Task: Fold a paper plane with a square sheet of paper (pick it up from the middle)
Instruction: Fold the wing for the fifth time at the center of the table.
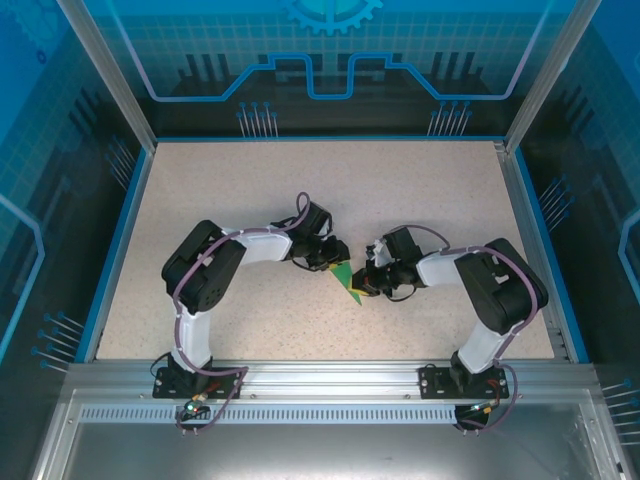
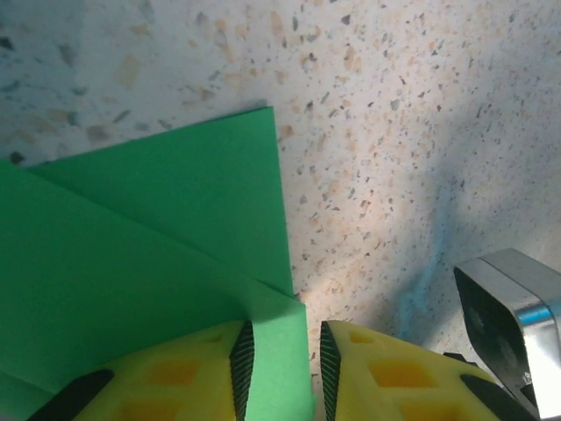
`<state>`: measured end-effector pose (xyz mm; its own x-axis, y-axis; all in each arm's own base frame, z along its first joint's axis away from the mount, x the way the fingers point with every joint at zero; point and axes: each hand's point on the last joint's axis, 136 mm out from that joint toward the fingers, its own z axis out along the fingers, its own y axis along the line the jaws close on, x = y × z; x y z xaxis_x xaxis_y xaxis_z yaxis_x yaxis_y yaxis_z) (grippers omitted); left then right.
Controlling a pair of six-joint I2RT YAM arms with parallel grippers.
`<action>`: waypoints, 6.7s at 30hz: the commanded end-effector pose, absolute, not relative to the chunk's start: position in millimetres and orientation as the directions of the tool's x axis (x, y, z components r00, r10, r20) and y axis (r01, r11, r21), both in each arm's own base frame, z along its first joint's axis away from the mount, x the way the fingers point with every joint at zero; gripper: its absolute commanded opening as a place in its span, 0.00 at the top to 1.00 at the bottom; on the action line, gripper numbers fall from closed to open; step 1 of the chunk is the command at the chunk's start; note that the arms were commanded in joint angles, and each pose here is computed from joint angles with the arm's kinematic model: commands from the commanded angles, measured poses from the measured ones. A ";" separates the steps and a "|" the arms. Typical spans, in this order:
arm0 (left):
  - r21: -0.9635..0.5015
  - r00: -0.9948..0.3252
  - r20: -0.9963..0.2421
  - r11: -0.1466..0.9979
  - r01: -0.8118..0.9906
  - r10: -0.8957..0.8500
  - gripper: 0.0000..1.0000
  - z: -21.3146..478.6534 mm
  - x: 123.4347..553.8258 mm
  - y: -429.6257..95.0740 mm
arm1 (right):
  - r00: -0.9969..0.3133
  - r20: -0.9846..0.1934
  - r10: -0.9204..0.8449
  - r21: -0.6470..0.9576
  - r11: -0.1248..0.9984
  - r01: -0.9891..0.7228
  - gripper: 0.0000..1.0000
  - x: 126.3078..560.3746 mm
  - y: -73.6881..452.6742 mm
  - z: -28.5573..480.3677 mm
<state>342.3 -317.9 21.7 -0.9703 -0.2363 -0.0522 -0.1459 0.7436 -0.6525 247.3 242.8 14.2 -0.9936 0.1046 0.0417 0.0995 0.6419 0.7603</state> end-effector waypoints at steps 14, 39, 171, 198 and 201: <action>-0.608 -0.967 -0.024 0.771 -0.188 -0.254 0.70 -2.0 327.1 -302.0 | -0.991 0.081 0.103 0.668 0.733 0.131 1.00 250.1 248.7 -3.9; -0.577 -0.963 -0.018 0.790 -0.209 -0.269 0.71 -11.9 324.8 -294.6 | -0.992 0.124 0.032 0.612 0.784 0.102 0.99 195.3 216.1 -13.3; -0.673 -0.897 -0.198 0.720 -0.168 -0.395 0.60 38.5 390.0 -218.2 | -0.982 0.133 0.136 0.646 0.740 0.190 1.00 217.8 220.5 -17.2; -0.694 -0.900 -0.240 0.712 -0.103 -0.364 0.52 116.7 310.3 -244.4 | -0.966 -0.098 0.238 0.607 0.784 0.132 0.82 251.0 215.9 101.4; -0.692 -0.906 -0.239 0.716 -0.094 -0.350 0.52 121.2 307.5 -248.0 | -0.967 -0.091 0.236 0.606 0.784 0.134 0.82 251.7 211.0 109.0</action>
